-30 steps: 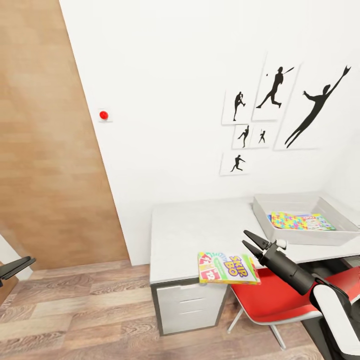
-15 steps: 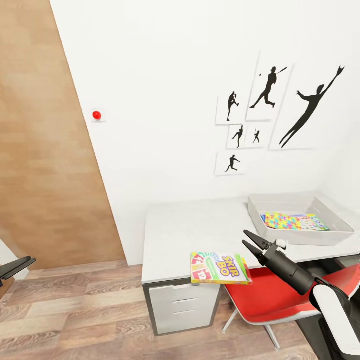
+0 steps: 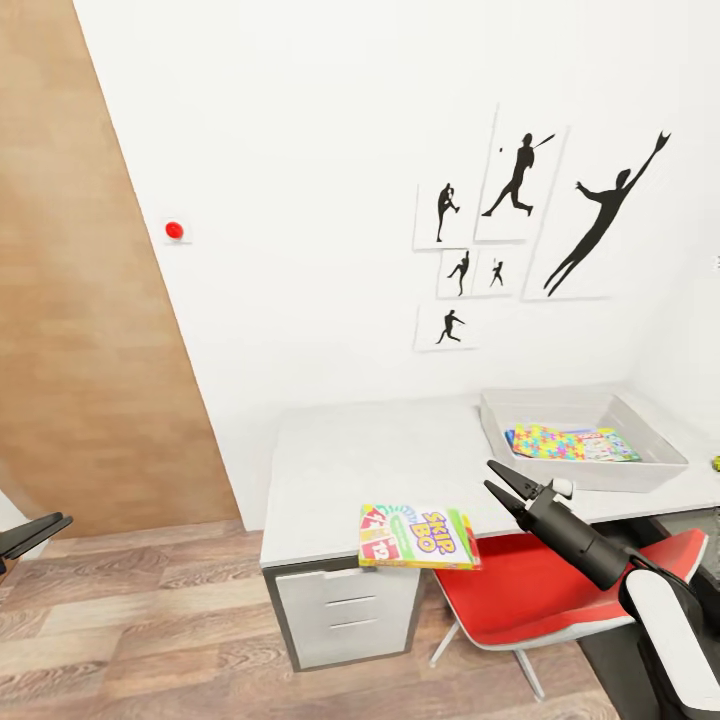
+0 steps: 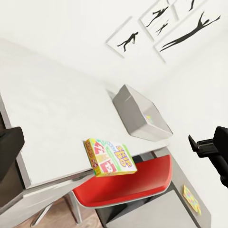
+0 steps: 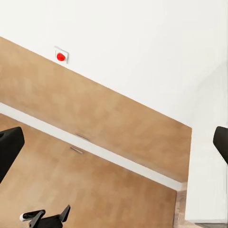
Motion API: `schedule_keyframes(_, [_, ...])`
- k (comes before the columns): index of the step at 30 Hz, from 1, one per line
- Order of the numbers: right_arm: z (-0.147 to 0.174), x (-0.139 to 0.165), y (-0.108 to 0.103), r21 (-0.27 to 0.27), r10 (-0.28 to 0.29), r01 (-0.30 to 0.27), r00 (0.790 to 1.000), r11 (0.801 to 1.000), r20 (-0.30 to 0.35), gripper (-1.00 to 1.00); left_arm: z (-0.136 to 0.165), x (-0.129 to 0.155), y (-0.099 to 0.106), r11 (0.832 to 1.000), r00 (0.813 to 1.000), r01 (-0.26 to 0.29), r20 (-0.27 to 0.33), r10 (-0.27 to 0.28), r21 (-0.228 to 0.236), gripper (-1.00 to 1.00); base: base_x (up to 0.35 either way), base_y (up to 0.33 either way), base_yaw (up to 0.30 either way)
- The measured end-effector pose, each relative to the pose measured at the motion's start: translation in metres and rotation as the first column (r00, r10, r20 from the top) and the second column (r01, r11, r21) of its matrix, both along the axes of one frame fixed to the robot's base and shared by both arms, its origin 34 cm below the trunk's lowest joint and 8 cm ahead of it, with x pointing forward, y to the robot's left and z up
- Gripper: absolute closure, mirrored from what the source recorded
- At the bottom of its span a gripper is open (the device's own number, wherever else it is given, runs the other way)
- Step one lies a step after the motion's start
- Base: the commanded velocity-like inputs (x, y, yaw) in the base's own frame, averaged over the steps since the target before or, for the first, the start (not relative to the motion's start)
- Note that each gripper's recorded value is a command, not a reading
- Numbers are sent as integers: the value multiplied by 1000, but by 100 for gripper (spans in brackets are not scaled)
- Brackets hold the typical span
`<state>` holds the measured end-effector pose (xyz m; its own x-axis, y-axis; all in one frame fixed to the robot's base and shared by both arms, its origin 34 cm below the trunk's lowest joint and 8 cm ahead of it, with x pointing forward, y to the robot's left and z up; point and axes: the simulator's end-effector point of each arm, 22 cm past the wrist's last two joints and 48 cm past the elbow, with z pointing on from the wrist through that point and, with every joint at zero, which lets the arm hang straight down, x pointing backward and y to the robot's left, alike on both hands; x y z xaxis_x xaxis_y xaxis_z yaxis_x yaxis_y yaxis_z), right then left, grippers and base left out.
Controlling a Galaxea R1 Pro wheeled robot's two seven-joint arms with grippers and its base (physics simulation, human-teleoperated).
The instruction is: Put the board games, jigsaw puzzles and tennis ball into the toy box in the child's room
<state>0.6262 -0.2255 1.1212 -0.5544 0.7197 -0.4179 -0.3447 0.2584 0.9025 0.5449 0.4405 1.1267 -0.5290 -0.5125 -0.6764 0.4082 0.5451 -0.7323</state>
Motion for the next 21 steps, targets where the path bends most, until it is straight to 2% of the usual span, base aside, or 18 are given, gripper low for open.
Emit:
schedule_keyframes(16, [0,0,2,3,4,-4,1000,1000,-1,-100,-1,0,-2,1000,1000,4,-5,-4,1,-100,0,-151,0])
schedule_keyframes(21, [0,0,3,3,4,-4,1000,1000,-1,-100,-1,0,-2,1000,1000,4,-5,-4,1,-100,0,-67,0])
